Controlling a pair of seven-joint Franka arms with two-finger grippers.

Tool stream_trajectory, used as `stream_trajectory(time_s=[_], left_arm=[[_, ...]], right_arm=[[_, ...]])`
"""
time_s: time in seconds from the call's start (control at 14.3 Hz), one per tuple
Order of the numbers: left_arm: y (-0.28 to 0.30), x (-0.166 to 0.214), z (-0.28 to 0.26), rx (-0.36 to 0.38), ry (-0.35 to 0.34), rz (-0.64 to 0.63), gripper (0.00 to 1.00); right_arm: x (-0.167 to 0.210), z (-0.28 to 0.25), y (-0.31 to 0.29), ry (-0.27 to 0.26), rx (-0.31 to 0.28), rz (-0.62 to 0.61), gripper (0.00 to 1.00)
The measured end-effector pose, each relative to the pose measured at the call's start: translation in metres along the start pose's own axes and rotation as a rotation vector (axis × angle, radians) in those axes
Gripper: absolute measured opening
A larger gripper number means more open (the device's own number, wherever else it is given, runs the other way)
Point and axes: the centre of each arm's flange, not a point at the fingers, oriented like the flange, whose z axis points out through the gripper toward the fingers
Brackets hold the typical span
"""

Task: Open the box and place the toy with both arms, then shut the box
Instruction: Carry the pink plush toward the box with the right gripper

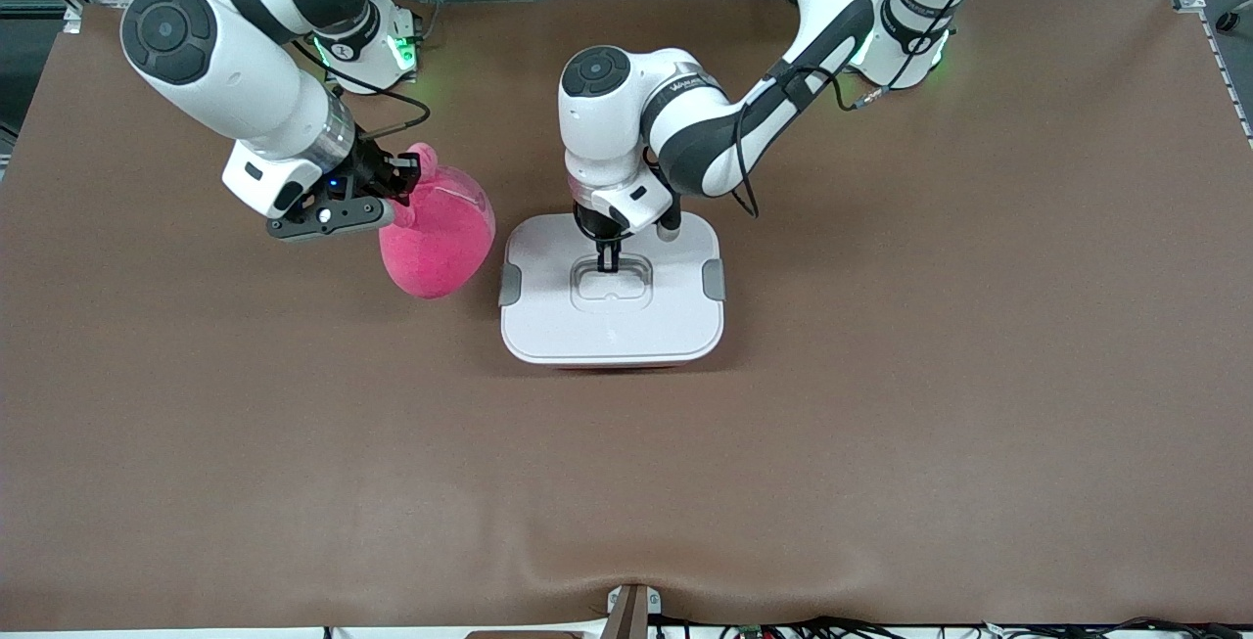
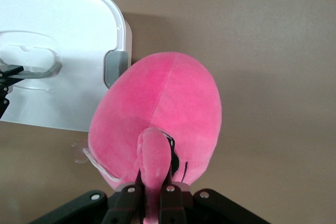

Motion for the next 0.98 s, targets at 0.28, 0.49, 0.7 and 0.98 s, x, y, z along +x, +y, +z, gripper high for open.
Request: stream_trajectory(time_s=[0.28, 0.49, 0.7, 0.98], left_arm=[[0.000, 0.000, 0.000, -0.001, -0.001, 0.000, 0.07], [0.000, 0.000, 0.000, -0.001, -0.001, 0.000, 0.07], [0.000, 0.000, 0.000, -0.005, 0.000, 0.007, 0.07], [-0.001, -0.001, -0.001, -0.017, 0.005, 0.025, 0.07]], right_arm=[[0.006, 0.000, -0.002, 0.002, 0.003, 0.019, 0.11], [0.010, -0.004, -0.004, 0.000, 0.003, 0.021, 0.11], [0.016, -0.014, -0.004, -0.004, 0.003, 0.023, 0.11], [0.021, -0.017, -0.003, -0.002, 0.003, 0.027, 0.11]])
